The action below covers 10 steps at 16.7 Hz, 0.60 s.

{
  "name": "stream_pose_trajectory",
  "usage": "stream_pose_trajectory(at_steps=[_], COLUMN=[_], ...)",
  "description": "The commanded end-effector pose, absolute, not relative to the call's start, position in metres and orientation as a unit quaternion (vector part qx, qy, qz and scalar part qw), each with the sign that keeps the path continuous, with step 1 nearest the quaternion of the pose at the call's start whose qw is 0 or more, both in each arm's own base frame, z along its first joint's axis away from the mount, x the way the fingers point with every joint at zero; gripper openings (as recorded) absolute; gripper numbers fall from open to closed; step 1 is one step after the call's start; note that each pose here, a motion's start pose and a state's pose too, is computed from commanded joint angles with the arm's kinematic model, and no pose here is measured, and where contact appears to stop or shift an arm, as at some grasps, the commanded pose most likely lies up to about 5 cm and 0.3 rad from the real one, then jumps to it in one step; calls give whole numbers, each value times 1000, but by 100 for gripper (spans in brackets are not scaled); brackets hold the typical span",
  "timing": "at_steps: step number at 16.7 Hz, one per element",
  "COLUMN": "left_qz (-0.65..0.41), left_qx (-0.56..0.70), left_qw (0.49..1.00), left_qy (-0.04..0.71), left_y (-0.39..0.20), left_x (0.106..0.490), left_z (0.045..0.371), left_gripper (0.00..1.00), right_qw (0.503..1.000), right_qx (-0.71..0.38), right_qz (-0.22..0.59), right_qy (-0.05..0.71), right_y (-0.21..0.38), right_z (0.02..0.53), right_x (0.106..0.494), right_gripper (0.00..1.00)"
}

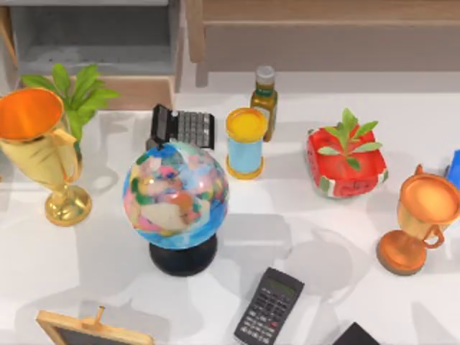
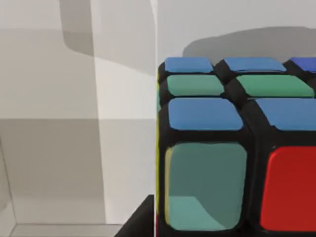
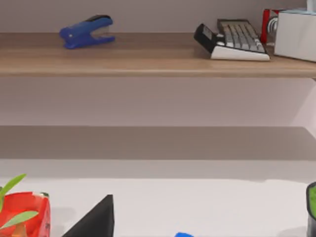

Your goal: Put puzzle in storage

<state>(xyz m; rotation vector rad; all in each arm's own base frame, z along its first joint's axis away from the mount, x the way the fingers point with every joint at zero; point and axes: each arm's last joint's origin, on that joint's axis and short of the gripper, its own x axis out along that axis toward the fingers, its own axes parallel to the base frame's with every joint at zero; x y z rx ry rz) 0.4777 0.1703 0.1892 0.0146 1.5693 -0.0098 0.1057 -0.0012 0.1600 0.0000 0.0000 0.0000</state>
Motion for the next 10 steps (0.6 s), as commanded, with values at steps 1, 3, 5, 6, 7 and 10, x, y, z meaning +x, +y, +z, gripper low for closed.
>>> stream_pose_trajectory(at_steps=[1,3,5,6,7,10], left_qz=[-4,-4,-4,-4,-4,-4], left_qx=[7,7,7,7,7,7], left_qw=[708,708,708,708,708,708], left_qy=[707,707,707,707,707,707], left_y=[170,170,170,170,170,170], left_x=[478,478,478,478,478,478], left_z=[189,189,189,189,189,189], left_gripper=[75,90,100,100,100,100], right_qw=[1000,1000,1000,1000,1000,1000], right_qx=[0,0,0,0,0,0], right_qz=[0,0,0,0,0,0], right_qy=[0,0,0,0,0,0], right_y=[-1,-1,-1,-1,-1,-1], right_z=[160,160,160,160,160,160], right_x=[106,106,106,106,106,106], right_gripper=[100,100,100,100,100,100])
